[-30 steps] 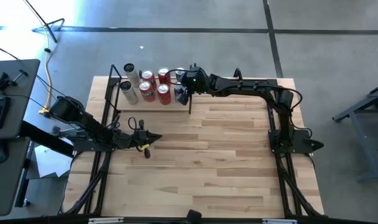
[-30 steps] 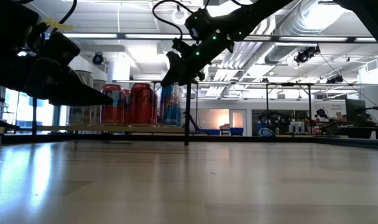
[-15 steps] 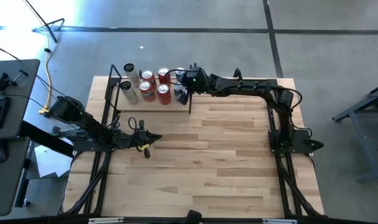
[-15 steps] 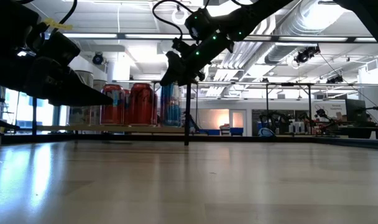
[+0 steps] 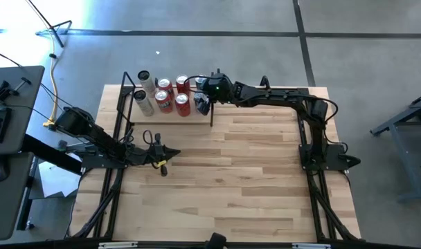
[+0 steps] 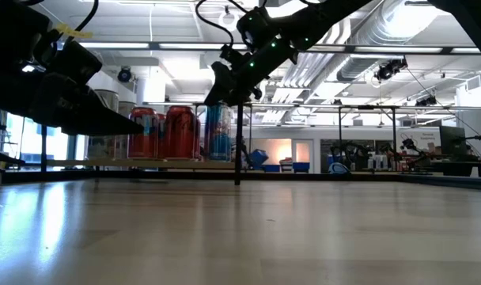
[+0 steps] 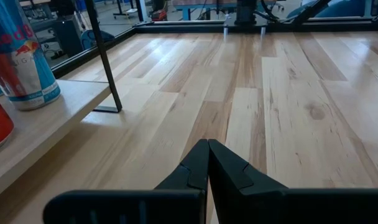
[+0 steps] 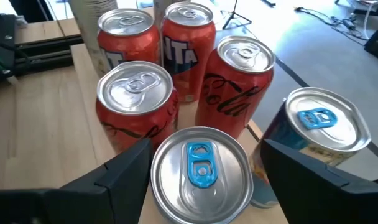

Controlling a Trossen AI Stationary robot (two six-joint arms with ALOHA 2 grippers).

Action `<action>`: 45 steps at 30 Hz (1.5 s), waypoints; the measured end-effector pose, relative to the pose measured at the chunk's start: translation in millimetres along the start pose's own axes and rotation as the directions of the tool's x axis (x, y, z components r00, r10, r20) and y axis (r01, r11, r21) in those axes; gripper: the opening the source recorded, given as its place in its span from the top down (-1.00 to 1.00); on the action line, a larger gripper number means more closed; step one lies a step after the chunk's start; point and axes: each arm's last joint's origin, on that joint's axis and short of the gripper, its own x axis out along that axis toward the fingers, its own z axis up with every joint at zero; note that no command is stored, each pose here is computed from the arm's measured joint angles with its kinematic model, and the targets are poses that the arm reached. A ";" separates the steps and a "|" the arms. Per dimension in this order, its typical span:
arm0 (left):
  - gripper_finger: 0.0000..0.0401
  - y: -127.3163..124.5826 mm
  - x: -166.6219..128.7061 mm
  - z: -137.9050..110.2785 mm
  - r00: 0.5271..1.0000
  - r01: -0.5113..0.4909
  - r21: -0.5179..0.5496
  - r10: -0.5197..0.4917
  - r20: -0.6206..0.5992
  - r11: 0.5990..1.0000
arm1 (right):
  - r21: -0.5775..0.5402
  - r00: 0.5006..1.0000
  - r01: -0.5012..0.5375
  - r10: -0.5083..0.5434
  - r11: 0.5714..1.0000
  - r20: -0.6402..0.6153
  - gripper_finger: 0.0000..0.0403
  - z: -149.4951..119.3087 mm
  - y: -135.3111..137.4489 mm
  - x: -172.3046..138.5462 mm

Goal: Place canned beverage on shelf
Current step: Put the blue soda can aligned with the other blue soda can on the shelf, then return to Home Position

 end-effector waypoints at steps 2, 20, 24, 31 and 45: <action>1.00 0.0 0.0 -0.1 1.000 0.000 0.000 0.000 -0.001 1.000 | 0.000 1.000 0.017 -0.017 1.000 0.000 -0.42 0.1 -0.3 -0.1; 1.00 0.0 0.0 0.0 1.000 0.000 -0.009 0.000 0.000 1.000 | 0.061 1.000 0.020 -0.020 0.998 -0.007 -0.42 0.3 2.5 -1.6; 1.00 0.0 0.0 -0.1 1.000 0.000 -0.009 0.000 -0.001 1.000 | 0.054 1.000 0.021 -0.021 0.998 0.004 -0.42 1.7 6.7 -2.1; 1.00 -0.1 0.0 0.5 1.000 0.000 -0.019 0.000 0.004 1.000 | -0.033 0.998 0.051 -0.052 0.998 -0.029 -0.42 31.3 15.4 -17.6; 1.00 0.6 -5.4 19.3 0.988 0.111 0.044 -0.115 0.105 0.993 | -0.208 0.989 0.146 -0.149 0.967 0.004 0.32 46.8 56.4 -43.3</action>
